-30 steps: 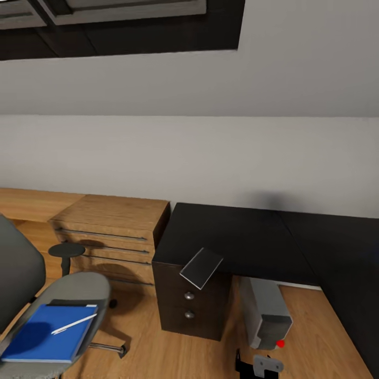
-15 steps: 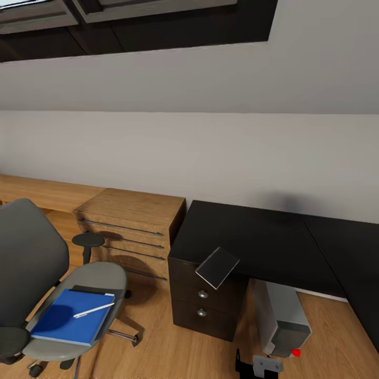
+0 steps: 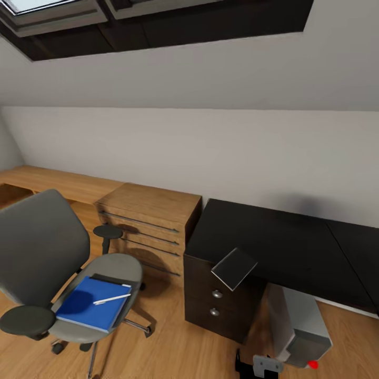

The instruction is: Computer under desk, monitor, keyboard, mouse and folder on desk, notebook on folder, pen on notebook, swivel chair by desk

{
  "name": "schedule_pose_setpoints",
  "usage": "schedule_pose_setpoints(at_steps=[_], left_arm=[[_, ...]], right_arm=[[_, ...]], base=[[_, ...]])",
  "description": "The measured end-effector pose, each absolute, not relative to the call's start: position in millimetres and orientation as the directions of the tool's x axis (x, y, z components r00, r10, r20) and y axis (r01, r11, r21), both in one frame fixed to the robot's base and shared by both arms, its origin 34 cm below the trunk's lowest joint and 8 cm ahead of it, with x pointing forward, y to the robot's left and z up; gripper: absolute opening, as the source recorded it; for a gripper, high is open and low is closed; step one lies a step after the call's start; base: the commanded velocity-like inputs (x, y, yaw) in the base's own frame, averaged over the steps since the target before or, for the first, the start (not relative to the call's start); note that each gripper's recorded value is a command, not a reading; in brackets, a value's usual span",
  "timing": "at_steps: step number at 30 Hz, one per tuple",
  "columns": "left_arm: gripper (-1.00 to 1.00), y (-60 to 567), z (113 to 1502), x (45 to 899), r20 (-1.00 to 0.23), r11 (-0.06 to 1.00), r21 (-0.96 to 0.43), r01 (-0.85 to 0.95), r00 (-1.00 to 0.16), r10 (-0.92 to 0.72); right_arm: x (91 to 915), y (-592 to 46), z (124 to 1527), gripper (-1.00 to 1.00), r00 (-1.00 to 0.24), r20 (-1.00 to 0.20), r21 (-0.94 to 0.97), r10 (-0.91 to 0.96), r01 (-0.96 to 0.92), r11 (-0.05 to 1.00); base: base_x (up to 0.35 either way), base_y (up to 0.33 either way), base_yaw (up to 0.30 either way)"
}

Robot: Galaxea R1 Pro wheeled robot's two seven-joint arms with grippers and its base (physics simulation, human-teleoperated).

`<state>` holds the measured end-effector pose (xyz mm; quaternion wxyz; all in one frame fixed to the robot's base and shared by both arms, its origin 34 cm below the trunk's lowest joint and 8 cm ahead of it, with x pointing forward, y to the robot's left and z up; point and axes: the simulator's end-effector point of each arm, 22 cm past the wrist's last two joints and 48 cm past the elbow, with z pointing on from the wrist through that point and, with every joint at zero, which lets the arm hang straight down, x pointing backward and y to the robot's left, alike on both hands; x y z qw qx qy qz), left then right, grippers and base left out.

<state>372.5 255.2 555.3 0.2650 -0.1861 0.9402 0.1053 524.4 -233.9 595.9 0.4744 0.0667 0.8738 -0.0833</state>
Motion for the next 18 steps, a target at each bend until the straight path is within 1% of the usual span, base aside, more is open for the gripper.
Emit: schedule_pose_setpoints(at_steps=[7, 14, 18], left_arm=[[1.0, 255.3, 553.7, 370.4, -0.533, 0.908, 0.103, -0.405, -0.794, -0.294], [1.0, 255.3, 553.4, 370.1, -0.532, 0.909, 0.103, -0.405, -0.794, -0.293], [1.0, 255.4, 553.4, 370.0, -0.532, 0.908, 0.103, -0.405, -0.794, -0.294]], right_arm=[[522.6, -233.8, 593.3, 1.0, -0.547, -0.837, -0.084, 0.037, 0.194, 0.977], [524.0, -232.0, 594.9, 1.0, -0.538, -0.842, -0.078, 0.039, 0.193, 0.978], [523.9, -230.3, 595.0, 1.0, -0.538, -0.842, -0.077, 0.04, 0.193, 0.978]], base=[[0.0, 0.0, 0.208], [0.0, 0.0, 0.062], [0.0, 0.0, 0.214]])
